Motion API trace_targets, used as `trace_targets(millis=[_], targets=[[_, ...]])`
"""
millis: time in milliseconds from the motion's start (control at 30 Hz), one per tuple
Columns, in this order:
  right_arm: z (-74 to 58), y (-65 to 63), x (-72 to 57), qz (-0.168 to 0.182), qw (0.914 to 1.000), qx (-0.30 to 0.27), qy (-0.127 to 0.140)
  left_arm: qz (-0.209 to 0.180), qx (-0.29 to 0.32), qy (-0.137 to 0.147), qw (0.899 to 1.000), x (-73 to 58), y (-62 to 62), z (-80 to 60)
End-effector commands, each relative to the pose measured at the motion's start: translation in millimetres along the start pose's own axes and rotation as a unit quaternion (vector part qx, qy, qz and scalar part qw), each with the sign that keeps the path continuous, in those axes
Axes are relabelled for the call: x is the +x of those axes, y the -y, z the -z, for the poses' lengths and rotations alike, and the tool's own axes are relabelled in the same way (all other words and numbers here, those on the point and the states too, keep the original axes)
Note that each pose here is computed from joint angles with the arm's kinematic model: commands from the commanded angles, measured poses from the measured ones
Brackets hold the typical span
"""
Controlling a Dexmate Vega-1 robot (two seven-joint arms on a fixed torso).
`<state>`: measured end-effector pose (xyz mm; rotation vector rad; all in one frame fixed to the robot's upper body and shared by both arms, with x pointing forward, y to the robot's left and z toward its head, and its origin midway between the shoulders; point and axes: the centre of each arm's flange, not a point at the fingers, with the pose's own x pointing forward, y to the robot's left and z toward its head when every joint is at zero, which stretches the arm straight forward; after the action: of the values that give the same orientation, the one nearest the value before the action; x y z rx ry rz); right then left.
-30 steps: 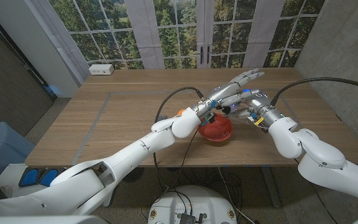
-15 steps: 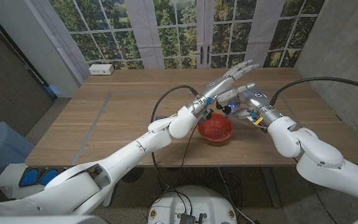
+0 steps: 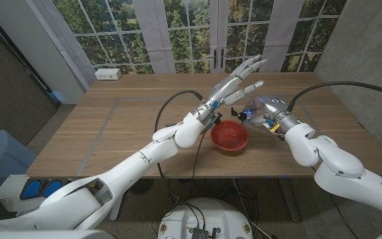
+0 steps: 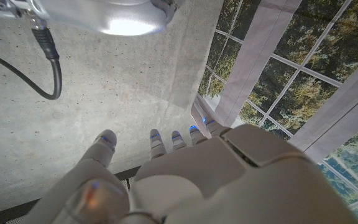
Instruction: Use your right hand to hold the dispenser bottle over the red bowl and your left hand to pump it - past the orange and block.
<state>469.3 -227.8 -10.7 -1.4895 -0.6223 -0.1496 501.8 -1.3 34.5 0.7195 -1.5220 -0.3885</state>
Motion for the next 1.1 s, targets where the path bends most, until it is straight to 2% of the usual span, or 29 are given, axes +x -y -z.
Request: trace_targets(millis=[33,167,333,567,700,800,967,1100], targets=[[3.2,0.8,2.5,0.009,0.9999,0.008,-0.011,-0.027,-0.016,-0.022,0.999,-12.5,-23.7,6.7],[7.4,3.2,2.2,0.016,0.9994,0.025,-0.018,-0.032,-0.043,-0.036,0.998,-19.8,-33.4,14.0],[14.1,8.3,0.7,0.04,0.9979,0.036,-0.035,-0.06,-0.064,-0.071,0.994,-34.3,-48.7,24.8],[26.2,15.1,-0.3,0.063,0.9937,0.074,-0.056,-0.093,-0.091,-0.098,0.987,-52.6,-70.4,35.5],[36.3,16.7,-1.7,0.076,0.9891,0.103,-0.073,-0.122,-0.144,-0.116,0.975,-65.8,-87.2,47.2],[40.2,17.3,-3.3,0.093,0.987,0.102,-0.083,-0.147,-0.163,-0.124,0.968,-76.4,-100.2,53.0],[50.7,17.9,-8.0,0.12,0.9797,0.128,-0.097,-0.168,-0.199,-0.125,0.957,-87.5,-116.5,59.5],[59.8,16.3,-10.7,0.127,0.9742,0.156,-0.103,-0.195,-0.2,-0.129,0.952,-94.9,-127.8,60.0]])
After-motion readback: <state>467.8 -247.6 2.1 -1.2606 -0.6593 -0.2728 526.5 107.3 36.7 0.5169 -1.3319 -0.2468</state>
